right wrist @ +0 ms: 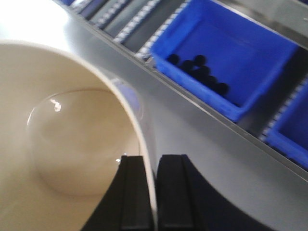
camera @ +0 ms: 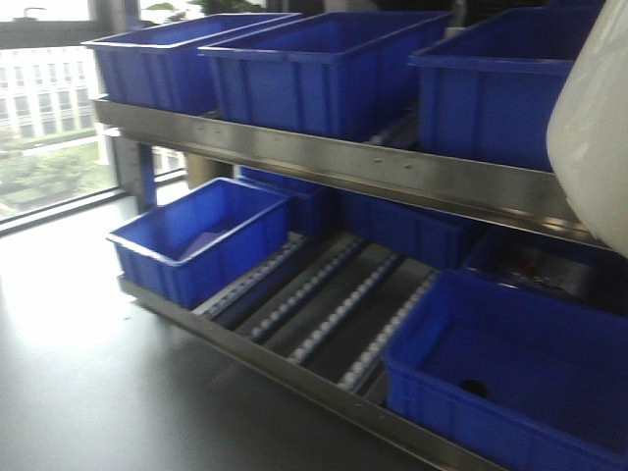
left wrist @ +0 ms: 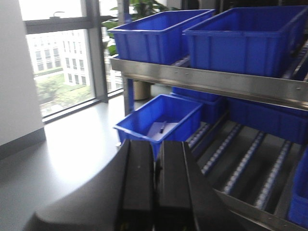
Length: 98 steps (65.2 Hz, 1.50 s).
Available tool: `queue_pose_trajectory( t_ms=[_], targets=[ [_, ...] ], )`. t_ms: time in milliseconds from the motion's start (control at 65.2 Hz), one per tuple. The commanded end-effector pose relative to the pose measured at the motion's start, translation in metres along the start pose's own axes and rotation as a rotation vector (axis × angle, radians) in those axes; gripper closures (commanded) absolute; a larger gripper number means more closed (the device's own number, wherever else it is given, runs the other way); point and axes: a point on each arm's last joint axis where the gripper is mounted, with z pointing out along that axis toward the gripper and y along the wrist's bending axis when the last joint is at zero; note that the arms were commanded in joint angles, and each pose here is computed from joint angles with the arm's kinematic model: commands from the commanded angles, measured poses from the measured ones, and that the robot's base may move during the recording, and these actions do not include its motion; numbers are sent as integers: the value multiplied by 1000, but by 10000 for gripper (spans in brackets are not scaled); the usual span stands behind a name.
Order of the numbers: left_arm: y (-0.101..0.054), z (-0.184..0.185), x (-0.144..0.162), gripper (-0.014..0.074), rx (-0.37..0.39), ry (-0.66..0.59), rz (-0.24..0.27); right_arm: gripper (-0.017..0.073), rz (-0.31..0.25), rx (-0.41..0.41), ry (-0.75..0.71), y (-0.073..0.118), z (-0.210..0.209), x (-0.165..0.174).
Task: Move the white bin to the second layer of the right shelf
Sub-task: 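Approach the roller shelf and raise the bin above the rollers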
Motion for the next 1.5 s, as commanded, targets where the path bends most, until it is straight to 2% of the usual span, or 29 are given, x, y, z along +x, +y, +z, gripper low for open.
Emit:
queue_pose_trajectory(
  t_ms=[0,1350,1488],
  targets=[
    [0,0,4,509,-4,-60,-9,491,0,-11,-114,2,-7,-15],
    [0,0,4,509,-4,-60,-9,491,0,-11,-113,2,-7,-15],
    [-3,0,4,509,49,-62,-11,491,0,-11,-113,2,-7,-15]
  ],
)
